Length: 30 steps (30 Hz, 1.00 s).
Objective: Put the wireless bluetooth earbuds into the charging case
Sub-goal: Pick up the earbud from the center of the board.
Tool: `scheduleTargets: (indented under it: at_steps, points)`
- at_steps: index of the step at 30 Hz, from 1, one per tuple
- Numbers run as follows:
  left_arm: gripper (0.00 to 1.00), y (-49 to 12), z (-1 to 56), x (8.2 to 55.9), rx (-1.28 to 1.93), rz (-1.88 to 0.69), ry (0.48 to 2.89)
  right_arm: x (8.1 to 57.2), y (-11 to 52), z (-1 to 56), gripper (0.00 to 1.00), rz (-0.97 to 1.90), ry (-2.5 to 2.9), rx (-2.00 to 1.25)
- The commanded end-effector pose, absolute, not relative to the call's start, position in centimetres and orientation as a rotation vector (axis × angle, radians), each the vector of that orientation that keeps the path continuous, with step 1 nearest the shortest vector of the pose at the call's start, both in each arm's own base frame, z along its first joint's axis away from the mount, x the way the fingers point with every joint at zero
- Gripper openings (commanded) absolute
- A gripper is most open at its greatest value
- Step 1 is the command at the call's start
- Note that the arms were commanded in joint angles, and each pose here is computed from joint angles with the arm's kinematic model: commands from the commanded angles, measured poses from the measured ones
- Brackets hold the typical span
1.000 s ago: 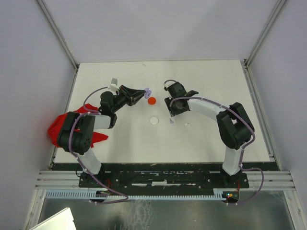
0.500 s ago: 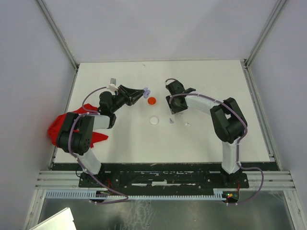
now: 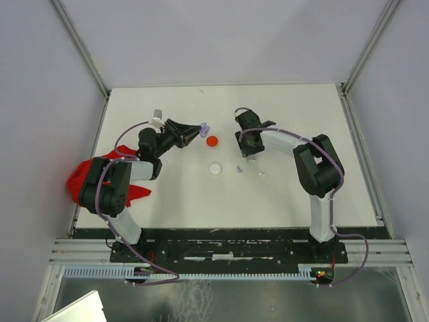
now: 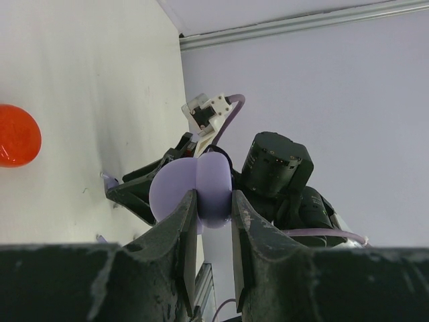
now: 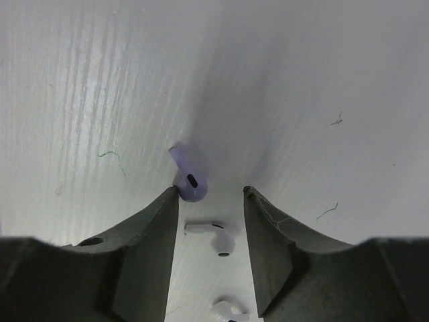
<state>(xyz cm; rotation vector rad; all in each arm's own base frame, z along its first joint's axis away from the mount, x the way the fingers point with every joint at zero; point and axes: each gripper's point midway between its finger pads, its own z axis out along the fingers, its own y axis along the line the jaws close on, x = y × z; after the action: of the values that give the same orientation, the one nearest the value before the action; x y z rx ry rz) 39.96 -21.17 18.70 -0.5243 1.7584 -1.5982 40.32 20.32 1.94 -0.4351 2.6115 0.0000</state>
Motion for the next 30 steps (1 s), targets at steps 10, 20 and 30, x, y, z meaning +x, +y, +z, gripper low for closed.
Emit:
scheduleTargets:
  at_steps: [10,20,30]
  points:
    - [0.03,-21.1,21.0,39.9,-0.483,-1.627,1.698,42.5,19.7,3.2,0.52,-0.009,2.567,-0.398]
    - [0.03,-21.1,20.7,39.8,-0.490,-1.628,1.702,42.2,19.0,3.4,0.54,-0.035,2.568,-0.380]
    - [0.03,-21.0,20.6,39.9,-0.492,-1.628,1.700,42.6,17.5,3.6,0.57,-0.081,2.571,-0.336]
